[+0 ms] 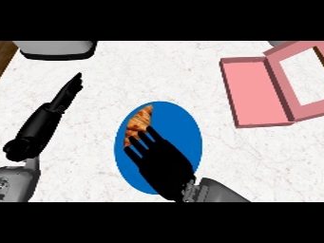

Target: Pick the squash from the plate and place it in the cardboard box

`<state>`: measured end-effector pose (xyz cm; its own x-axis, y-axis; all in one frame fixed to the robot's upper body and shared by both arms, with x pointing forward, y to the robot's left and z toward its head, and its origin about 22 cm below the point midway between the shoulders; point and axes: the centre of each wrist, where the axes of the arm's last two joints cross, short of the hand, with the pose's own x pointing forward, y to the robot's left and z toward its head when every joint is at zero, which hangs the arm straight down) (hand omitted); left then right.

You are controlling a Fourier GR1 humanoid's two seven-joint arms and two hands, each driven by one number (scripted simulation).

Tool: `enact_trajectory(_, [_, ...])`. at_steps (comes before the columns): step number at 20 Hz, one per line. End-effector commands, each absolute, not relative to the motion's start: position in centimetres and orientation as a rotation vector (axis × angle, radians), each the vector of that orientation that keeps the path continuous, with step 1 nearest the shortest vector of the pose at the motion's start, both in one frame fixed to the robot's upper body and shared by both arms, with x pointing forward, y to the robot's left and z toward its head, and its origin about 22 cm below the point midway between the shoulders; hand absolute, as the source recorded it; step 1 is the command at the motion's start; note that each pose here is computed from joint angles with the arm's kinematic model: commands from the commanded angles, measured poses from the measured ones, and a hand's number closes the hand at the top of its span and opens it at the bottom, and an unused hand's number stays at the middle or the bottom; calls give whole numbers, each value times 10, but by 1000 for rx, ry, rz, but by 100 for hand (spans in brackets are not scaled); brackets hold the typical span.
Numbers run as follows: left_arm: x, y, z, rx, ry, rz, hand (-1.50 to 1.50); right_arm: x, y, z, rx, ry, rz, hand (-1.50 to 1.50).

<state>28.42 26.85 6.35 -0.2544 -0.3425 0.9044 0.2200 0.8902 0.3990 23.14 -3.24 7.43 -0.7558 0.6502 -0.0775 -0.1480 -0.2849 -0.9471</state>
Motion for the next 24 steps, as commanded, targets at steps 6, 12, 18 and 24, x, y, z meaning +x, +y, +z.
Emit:
enact_trajectory(6, [291,271,66,80,-1743,-530,0,221,-28,46,-591,-1438,2081,-150])
enact_trajectory(12, [292,268,80,86,-1749,-543,0,249,-26,22,-689,-1394,2072,-150])
enact_trajectory(18, [284,267,60,88,-1743,-544,0,274,-38,28,-649,-1374,2057,-150])
enact_trajectory(24, [277,266,73,99,-1752,-522,0,263,-50,22,-573,-1510,2195,150])
